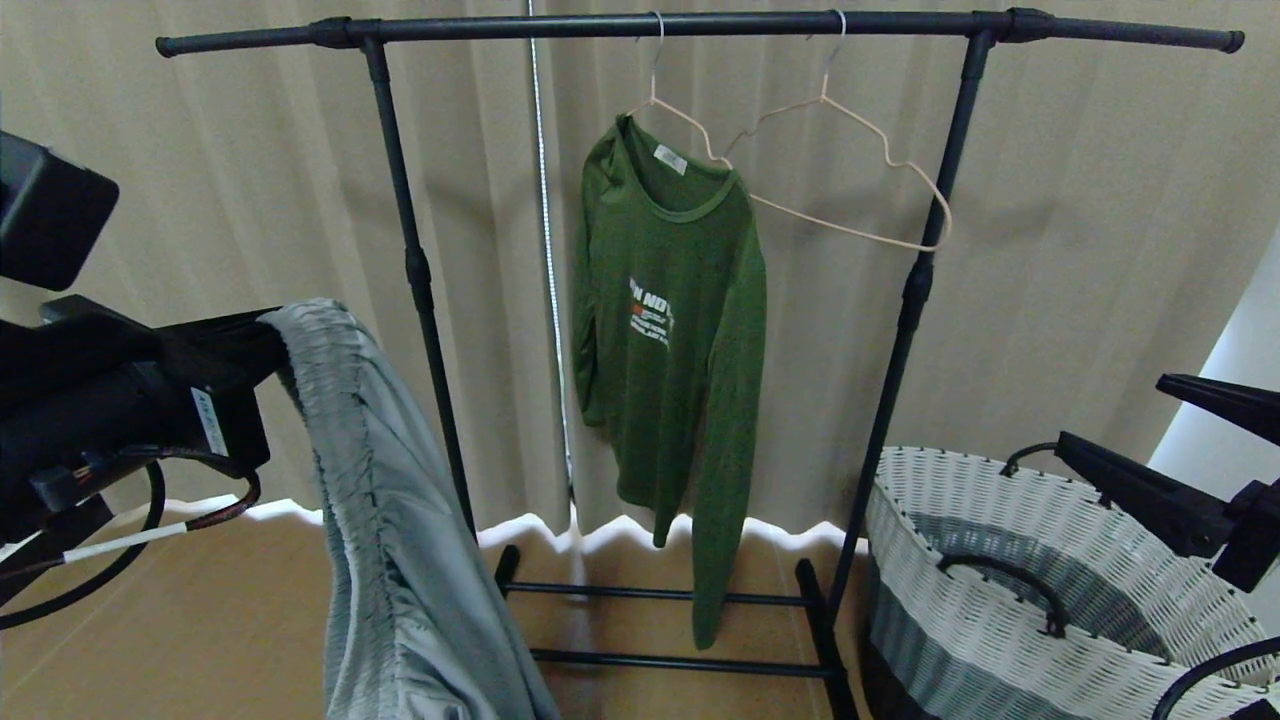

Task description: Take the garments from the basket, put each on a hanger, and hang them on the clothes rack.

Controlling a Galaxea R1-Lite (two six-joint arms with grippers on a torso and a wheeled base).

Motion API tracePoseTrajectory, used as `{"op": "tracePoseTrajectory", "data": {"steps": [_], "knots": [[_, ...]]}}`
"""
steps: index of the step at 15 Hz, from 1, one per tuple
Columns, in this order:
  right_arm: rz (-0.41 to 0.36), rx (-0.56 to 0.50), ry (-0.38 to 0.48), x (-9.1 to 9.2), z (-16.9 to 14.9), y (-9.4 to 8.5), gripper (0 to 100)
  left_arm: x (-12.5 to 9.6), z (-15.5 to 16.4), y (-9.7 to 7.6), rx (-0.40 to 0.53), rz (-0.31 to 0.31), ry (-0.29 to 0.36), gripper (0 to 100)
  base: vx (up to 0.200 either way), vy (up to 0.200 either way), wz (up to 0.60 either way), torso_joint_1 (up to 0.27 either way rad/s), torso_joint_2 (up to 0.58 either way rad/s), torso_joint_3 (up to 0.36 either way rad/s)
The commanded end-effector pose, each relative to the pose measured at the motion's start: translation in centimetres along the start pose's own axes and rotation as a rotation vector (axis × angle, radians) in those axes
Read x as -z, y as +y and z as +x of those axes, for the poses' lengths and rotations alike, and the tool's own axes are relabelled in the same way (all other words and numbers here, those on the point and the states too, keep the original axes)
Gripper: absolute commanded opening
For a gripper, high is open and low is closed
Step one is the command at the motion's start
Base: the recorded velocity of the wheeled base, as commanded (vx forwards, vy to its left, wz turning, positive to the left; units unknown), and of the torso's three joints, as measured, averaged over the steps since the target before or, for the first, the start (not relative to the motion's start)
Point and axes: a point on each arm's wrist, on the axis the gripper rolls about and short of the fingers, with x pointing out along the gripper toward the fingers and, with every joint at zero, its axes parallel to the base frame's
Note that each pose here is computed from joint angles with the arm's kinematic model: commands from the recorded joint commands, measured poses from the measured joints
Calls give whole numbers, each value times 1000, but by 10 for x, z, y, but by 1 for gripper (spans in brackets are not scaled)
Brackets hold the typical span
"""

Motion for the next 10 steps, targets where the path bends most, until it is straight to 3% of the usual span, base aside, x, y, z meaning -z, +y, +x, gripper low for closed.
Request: {"op": "tracePoseTrajectory", "data": {"steps": [1,3,8,10], "knots": [[0,-2,8,1,2,0,100,2,-1,0,-4,0,8,0,0,0,0,144,-100,-237],[0,-2,6,0,2,0,100,5,-2,0,-2,1,16,0,0,0,0,171,-208,-256],[-1,0,9,1,2,0,100,9,-2,-1,3,3,27,0,0,0,0,105,-587,-249],[-1,-1,11,1,2,0,100,10,-2,-1,4,5,33,0,0,0,0,303,-498,-254]]}}
